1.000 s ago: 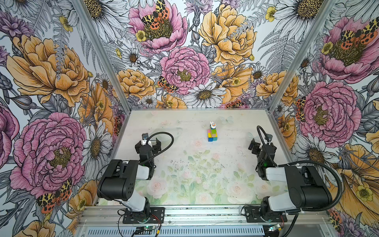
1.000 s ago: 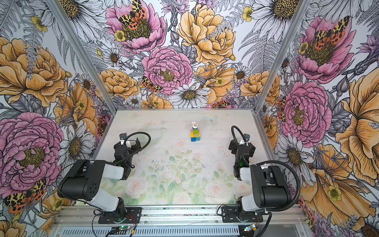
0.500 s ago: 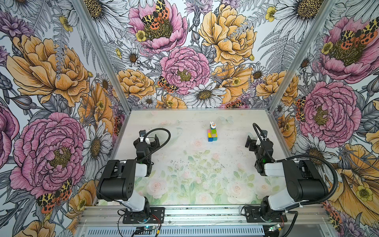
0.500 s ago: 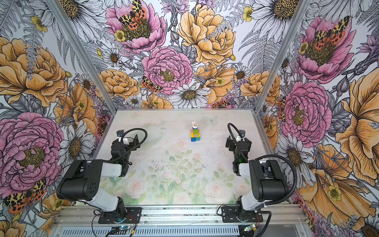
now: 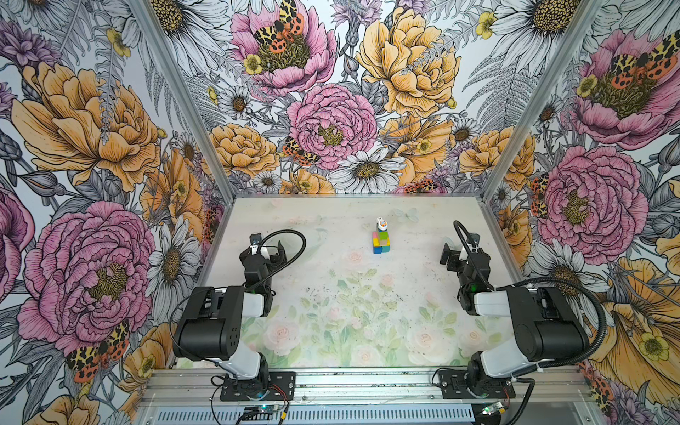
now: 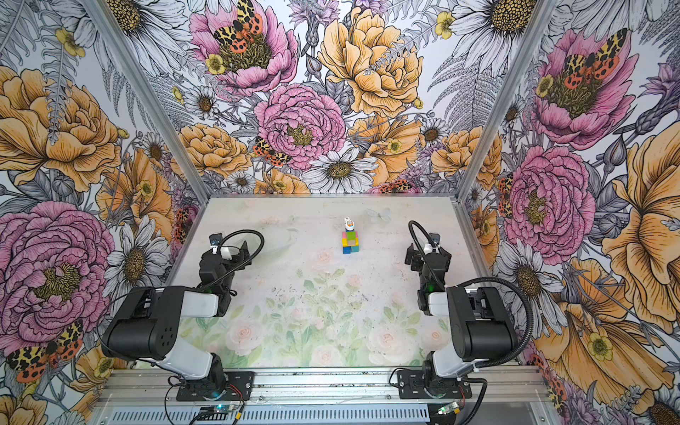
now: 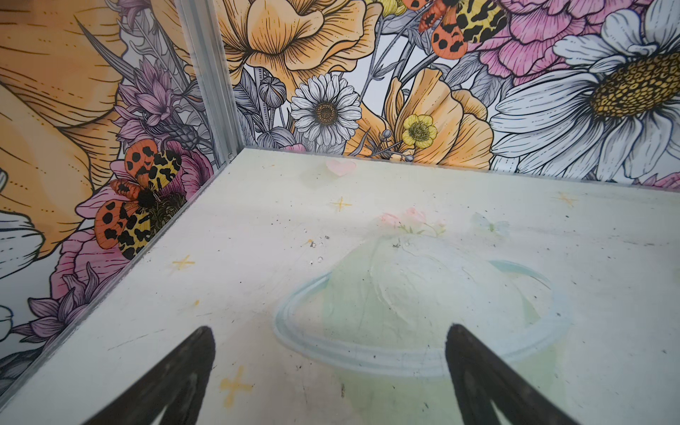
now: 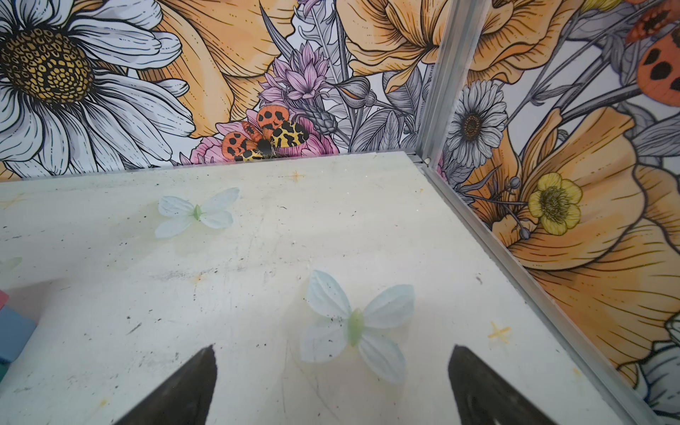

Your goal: Build the wood block tower

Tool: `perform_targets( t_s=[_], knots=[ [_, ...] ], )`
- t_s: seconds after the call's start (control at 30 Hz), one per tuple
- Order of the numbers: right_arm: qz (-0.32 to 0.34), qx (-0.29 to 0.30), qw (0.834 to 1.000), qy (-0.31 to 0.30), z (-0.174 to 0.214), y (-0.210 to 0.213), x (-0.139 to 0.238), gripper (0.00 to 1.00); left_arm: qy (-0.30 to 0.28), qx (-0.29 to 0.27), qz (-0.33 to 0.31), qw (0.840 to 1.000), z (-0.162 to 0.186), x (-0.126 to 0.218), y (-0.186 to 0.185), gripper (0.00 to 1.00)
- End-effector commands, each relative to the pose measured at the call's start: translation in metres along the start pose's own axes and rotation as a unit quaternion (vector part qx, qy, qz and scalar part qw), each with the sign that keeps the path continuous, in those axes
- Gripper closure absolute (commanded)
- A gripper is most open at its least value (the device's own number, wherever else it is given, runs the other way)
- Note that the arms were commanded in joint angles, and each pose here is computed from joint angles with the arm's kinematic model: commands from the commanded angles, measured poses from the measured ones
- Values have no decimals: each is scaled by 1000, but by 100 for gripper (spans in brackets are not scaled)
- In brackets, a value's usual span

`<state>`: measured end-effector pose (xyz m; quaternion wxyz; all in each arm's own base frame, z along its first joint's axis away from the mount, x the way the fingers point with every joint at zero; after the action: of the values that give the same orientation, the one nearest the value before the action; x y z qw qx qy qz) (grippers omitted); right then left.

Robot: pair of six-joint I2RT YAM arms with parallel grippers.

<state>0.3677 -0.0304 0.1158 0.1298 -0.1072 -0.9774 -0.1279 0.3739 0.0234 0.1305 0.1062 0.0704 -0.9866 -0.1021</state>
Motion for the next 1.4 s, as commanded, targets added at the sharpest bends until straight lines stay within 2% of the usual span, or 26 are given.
perform_targets(
  t_s=[0.0,1.37],
  knots=[
    [-9,5,1000,-7,-5,5,-2,0,-10,6,8,1000,-6,0,-2,1],
    [-6,10,1000,-4,-4,6,-2,0,-9,2,4,1000,-6,0,-3,1]
  ],
)
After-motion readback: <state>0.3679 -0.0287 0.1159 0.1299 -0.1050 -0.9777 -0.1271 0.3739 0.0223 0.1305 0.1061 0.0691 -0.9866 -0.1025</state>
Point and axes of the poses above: each gripper's point midway between its finger pads, its own x axis back along the fingers, its own y axis along the line the jaws close on, z = x × y, the point moved 3 cm from there along x, back along the fingers, and after that the axes turned 14 degrees about -x, right-handed, at the moved point
